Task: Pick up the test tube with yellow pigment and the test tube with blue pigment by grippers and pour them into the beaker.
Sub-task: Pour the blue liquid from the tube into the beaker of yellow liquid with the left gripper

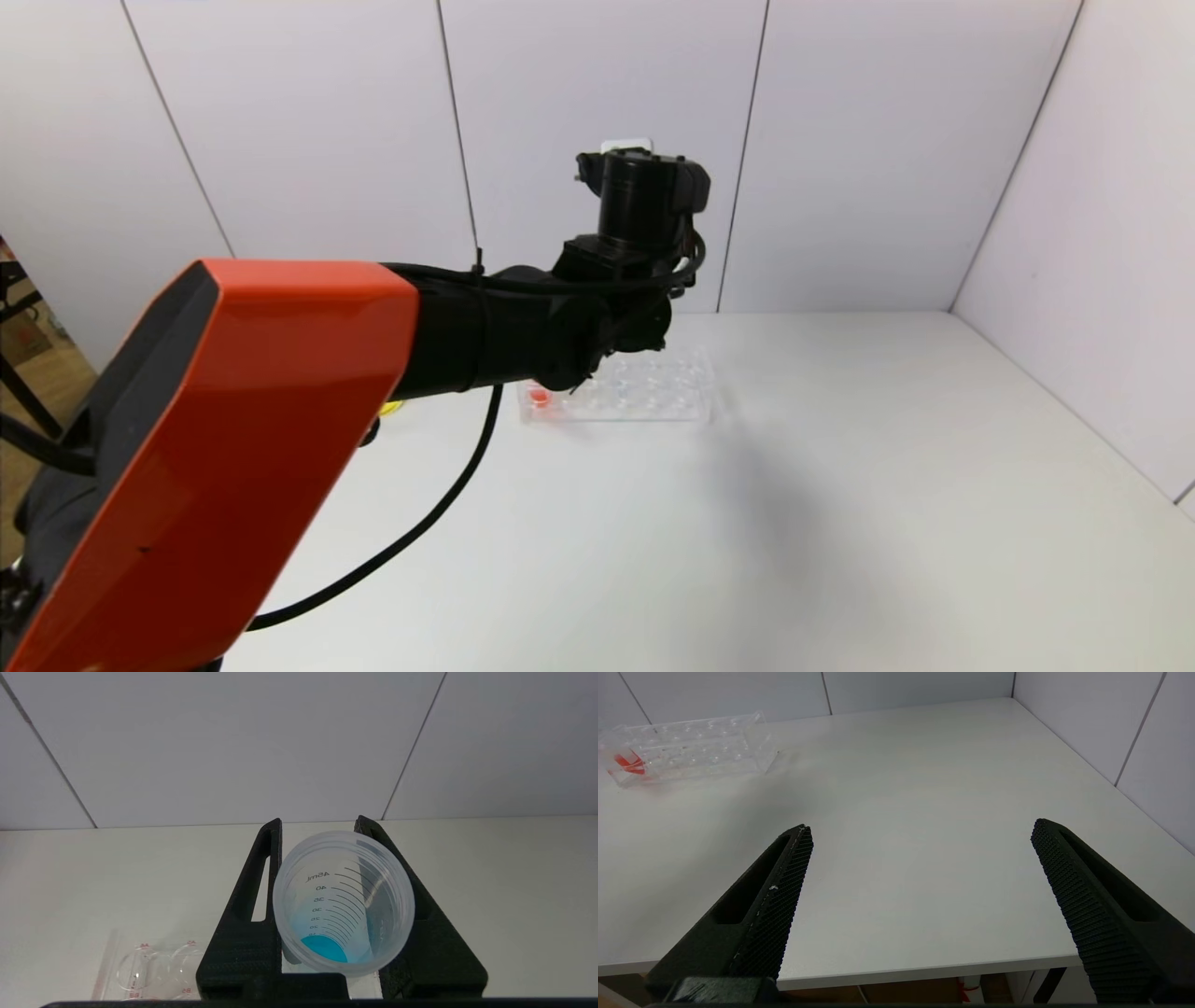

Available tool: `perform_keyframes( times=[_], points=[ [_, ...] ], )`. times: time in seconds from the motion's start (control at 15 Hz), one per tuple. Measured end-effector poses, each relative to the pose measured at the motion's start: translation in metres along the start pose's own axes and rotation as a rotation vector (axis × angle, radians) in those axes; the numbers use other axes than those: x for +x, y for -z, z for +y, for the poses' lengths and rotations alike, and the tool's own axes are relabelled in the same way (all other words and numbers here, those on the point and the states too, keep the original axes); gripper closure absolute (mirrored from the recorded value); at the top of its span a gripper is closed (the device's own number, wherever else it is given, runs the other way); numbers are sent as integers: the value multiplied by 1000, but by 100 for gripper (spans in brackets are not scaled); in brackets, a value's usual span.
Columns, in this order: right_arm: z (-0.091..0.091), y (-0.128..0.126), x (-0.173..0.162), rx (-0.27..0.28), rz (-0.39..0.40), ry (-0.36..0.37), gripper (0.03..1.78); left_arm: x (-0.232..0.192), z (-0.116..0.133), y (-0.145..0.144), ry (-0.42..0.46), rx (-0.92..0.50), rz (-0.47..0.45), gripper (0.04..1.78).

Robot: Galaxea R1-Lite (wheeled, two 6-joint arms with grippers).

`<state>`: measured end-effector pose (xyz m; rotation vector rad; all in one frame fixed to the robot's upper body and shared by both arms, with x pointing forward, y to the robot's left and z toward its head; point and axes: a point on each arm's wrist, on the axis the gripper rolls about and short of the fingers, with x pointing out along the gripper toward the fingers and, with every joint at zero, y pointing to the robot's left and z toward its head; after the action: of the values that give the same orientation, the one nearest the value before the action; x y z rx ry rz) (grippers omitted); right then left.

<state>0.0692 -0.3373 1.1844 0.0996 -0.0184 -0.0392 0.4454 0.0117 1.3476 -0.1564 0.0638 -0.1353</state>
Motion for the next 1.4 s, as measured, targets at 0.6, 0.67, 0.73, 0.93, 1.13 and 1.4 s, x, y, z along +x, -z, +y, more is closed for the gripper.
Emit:
perform_keyframes(
  times=[0.6, 0.67, 0.73, 0.93, 1.13, 1.4],
  points=[
    [0, 0, 0, 0, 0, 0, 10, -3, 142, -54, -255, -22, -29, 127],
    [0, 0, 0, 0, 0, 0, 10, -6, 156, -56, -268, -25, -30, 127],
    [0, 0, 0, 0, 0, 0, 10, -9, 171, -58, -283, -28, -34, 127],
    [0, 0, 0, 0, 0, 0, 10, -18, 218, -63, -340, -35, -43, 127],
    [0, 0, 0, 0, 0, 0, 10, -27, 254, -69, -390, -38, -42, 127],
    [0, 0, 0, 0, 0, 0, 10, -34, 286, -75, -434, -34, -43, 127]
  ],
)
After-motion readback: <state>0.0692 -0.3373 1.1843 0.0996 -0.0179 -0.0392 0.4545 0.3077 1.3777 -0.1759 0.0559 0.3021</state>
